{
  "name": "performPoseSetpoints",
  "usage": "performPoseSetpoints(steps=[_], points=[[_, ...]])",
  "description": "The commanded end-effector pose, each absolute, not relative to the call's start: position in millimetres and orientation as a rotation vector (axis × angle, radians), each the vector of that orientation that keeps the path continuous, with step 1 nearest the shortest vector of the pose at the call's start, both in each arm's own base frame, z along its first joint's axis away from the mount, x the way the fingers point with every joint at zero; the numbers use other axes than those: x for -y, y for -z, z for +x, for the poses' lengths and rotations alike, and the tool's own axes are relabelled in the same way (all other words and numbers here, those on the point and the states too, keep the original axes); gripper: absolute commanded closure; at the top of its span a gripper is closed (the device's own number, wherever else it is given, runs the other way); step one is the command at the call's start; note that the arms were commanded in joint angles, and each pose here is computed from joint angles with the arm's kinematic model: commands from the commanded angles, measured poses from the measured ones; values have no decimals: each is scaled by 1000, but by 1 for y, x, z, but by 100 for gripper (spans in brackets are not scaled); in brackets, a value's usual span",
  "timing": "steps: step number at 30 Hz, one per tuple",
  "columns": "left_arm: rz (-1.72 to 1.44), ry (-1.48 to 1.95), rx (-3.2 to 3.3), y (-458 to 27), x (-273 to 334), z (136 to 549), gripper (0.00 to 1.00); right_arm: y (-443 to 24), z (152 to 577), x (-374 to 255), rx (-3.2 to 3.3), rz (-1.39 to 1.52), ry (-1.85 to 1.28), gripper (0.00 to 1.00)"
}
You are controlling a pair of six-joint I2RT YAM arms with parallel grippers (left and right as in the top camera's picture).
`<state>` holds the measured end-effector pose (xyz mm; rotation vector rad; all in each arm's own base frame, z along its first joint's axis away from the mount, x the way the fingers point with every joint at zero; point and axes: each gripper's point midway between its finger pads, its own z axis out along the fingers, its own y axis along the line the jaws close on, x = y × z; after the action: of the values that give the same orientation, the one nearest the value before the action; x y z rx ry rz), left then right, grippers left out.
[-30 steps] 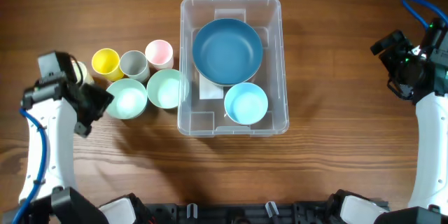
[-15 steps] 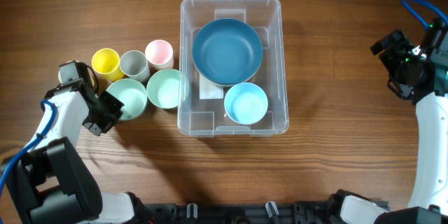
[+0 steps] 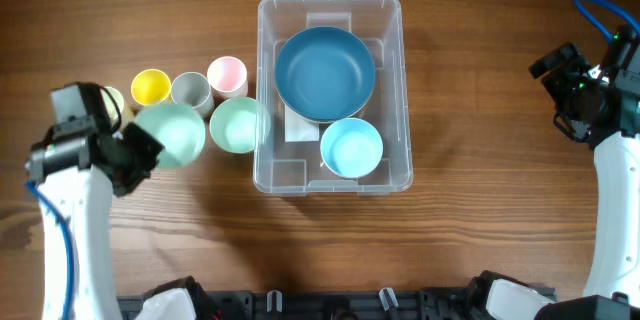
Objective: Pack container
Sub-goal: 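Grasp the mint green bowl with the left gripper and place it in the bin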
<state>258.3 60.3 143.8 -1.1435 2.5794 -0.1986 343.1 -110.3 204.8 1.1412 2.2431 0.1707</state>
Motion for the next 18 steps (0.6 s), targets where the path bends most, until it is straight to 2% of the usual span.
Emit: performPoseSetpoints(steps=[1,3,6,14,18], points=[[-738,434,-2500,-210,3,290,96,-205,344,112,-2235,1150,-162,0],[-481,516,-2479,-229,56,305,96,-205,344,112,-2235,1150,-162,0],[-237,564,-2501,-226,119,310,96,-205,344,112,-2235,1150,-162,0],[80,500,-2716,-137,227,307,94,-205,344,112,-2235,1150,-162,0],[87,514,-2767,-113,242,307,77,-205,344,112,-2235,1149,-162,0]])
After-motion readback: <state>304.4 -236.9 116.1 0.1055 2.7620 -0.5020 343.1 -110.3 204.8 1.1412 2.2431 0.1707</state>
